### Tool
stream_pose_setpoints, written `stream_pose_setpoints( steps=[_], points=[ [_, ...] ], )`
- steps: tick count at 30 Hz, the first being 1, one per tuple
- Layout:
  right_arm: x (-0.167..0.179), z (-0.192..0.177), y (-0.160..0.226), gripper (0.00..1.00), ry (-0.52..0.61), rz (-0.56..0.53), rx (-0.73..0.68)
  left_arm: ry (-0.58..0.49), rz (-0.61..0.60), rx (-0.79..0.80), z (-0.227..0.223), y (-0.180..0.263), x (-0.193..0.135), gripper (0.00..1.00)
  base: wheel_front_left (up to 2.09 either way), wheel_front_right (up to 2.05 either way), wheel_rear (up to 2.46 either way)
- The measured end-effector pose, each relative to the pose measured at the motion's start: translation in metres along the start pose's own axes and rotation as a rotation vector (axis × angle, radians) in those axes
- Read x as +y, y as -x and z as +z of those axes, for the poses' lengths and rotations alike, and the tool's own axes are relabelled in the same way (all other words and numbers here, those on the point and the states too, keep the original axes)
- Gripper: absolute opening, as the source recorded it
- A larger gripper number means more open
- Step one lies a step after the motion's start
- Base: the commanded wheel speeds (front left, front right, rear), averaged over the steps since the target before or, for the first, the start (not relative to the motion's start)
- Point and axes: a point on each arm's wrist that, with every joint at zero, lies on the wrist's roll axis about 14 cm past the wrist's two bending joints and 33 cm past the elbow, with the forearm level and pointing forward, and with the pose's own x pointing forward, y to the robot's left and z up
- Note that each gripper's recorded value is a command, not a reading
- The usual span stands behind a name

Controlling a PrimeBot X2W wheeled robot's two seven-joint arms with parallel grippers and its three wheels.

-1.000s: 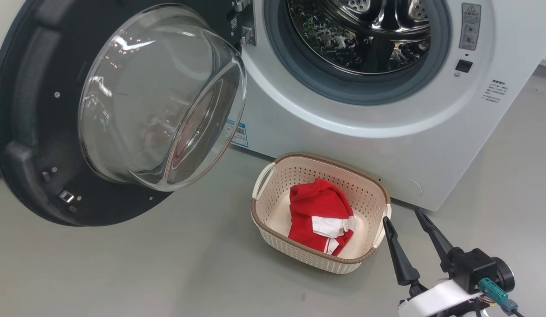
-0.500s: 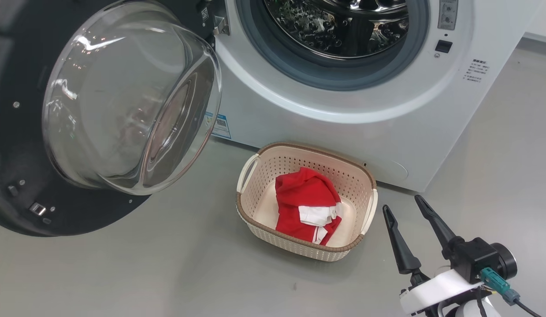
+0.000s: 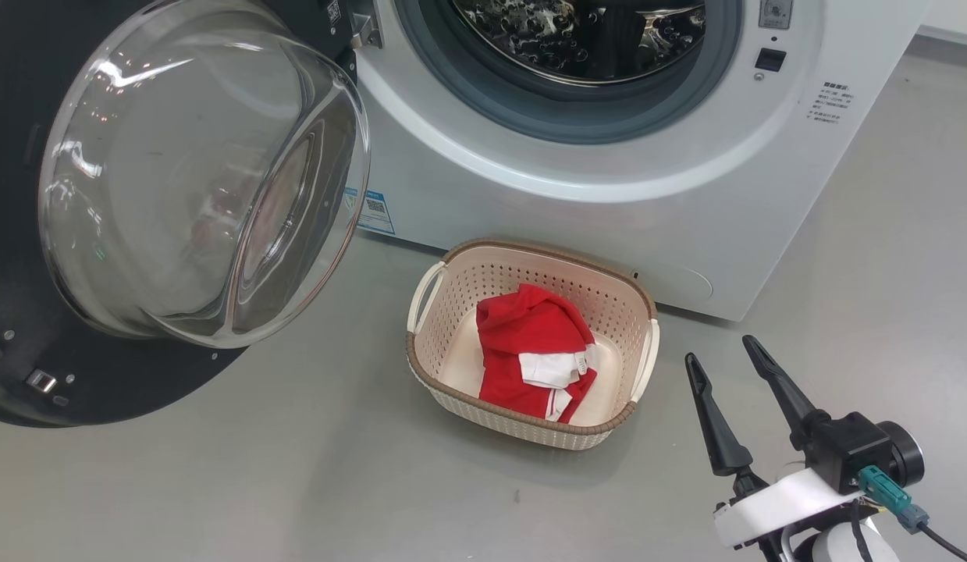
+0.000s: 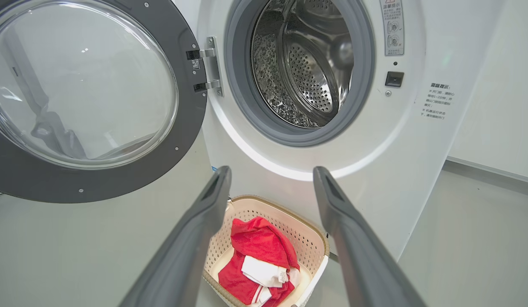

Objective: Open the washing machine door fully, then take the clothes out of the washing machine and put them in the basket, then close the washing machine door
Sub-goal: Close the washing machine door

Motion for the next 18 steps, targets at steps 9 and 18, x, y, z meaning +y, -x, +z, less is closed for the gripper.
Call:
stream_pose_setpoints(
  steps=[9,18],
  points=[
    [-0.001,-0.002,-0.001,1.00,-0.004,0.000,0.004,-0.013,0.035,0.090,-0.016,-0.003,0.016,0.00,0.00,0.00,0.00],
    [-0.001,-0.002,-0.002,1.00,-0.006,0.003,0.004,-0.012,0.015,0.143,-0.026,-0.009,0.015,0.00,0.00,0.00,0.00]
  ],
)
